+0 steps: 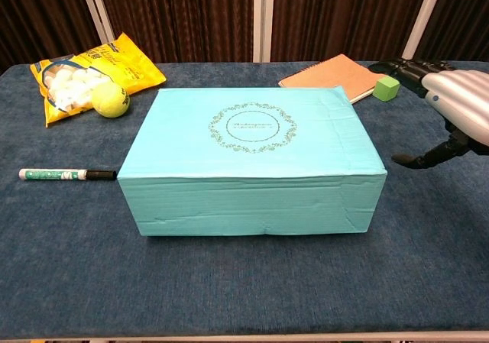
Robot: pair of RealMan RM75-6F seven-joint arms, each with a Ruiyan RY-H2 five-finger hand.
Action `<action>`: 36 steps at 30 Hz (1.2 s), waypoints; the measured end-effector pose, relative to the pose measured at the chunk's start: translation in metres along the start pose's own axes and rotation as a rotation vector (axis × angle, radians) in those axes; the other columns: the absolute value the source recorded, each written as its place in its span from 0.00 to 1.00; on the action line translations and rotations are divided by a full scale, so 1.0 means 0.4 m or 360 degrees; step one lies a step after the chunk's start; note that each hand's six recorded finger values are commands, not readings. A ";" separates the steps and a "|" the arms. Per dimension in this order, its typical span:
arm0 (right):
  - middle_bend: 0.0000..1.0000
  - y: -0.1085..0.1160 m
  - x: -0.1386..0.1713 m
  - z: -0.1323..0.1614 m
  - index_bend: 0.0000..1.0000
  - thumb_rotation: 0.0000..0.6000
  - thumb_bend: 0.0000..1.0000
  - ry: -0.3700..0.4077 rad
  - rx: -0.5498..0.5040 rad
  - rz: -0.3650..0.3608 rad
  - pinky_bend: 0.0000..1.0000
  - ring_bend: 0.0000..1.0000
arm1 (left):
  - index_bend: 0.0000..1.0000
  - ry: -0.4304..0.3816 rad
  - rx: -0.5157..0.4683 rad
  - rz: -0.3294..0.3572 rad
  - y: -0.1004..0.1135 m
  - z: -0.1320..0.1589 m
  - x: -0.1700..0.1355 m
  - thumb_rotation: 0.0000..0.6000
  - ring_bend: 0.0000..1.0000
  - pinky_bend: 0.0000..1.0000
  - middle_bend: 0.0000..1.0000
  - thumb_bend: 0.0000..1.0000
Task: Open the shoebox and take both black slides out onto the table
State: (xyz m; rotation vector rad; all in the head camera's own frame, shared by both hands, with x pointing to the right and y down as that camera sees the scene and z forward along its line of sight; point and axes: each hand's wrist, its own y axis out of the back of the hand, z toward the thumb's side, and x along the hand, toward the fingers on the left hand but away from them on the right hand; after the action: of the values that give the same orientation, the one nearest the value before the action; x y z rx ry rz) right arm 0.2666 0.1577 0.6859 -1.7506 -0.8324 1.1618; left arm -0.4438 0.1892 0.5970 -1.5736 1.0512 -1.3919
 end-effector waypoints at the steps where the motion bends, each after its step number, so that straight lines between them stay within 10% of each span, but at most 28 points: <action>1: 0.01 -0.002 -0.004 0.009 0.00 1.00 0.10 0.0015 -0.0003 0.0002 0.00 0.00 | 0.21 -0.0001 0.0001 0.0000 0.000 0.000 0.001 1.00 0.11 0.33 0.20 0.07; 25: 0.01 -0.031 0.027 0.136 0.00 1.00 0.08 0.0270 -0.0109 0.0079 0.00 0.00 | 0.21 -0.0040 0.0003 -0.0005 0.001 0.021 0.007 1.00 0.11 0.33 0.20 0.07; 36: 0.02 0.001 0.026 0.078 0.00 1.00 0.10 0.0194 0.0069 0.0025 0.00 0.00 | 0.21 -0.0046 -0.0001 -0.0005 0.001 0.022 0.008 1.00 0.11 0.33 0.20 0.07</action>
State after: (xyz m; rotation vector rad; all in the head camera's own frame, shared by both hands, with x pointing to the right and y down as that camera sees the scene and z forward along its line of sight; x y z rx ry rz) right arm 0.2410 0.1754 0.6754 -1.7759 -0.7172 1.0642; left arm -0.4347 0.1863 0.5967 -1.5916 1.0326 -1.3673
